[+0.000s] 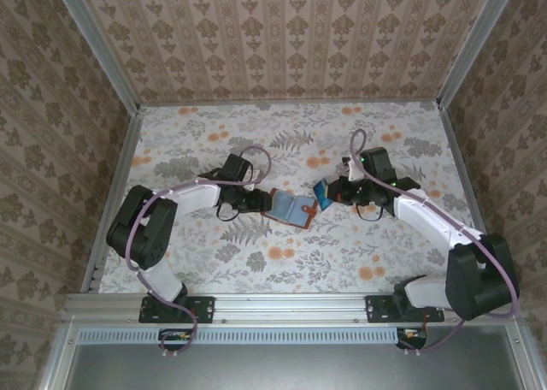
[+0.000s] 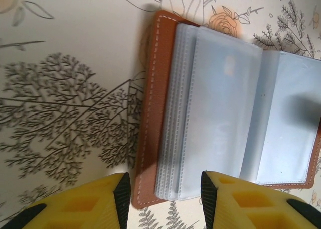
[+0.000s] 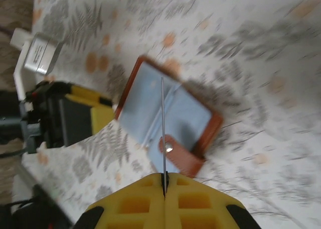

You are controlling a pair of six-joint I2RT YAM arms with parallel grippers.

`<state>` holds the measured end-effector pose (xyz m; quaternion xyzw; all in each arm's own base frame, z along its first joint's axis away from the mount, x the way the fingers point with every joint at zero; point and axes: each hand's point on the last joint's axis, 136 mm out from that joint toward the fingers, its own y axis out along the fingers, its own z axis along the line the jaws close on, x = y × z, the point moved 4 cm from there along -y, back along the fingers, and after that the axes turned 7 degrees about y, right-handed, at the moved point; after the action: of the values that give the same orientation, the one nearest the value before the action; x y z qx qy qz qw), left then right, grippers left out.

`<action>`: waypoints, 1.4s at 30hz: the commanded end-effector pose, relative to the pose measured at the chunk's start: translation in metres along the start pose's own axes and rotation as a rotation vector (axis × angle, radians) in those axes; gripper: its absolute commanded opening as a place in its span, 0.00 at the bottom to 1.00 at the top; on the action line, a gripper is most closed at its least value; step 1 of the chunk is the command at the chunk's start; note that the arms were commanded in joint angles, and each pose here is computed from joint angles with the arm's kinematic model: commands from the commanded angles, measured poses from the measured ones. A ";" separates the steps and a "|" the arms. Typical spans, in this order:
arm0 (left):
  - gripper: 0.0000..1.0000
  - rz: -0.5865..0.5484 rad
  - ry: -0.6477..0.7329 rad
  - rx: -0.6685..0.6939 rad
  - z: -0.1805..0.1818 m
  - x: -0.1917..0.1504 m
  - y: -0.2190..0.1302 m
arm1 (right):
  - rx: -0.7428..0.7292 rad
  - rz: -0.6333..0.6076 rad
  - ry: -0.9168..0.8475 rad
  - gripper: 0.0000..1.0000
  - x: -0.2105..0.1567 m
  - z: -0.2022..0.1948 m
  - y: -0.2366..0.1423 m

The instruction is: Put the credit cards into the card holder

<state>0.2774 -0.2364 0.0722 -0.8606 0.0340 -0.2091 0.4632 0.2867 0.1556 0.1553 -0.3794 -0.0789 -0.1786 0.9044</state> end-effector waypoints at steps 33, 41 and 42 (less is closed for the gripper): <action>0.20 0.080 -0.080 0.008 -0.006 -0.026 0.022 | 0.172 0.152 0.223 0.00 -0.016 -0.021 0.077; 0.18 0.087 -0.099 0.012 -0.005 -0.027 0.022 | 0.195 0.098 0.178 0.00 -0.010 -0.023 0.073; 0.17 0.086 -0.100 0.008 -0.006 -0.027 0.022 | 0.195 0.091 0.169 0.00 -0.010 -0.023 0.073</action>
<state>0.2679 -0.2523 0.0545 -0.8681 0.0339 -0.1730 0.4640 0.3036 0.1887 0.0763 -0.2930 0.0384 -0.1569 0.9424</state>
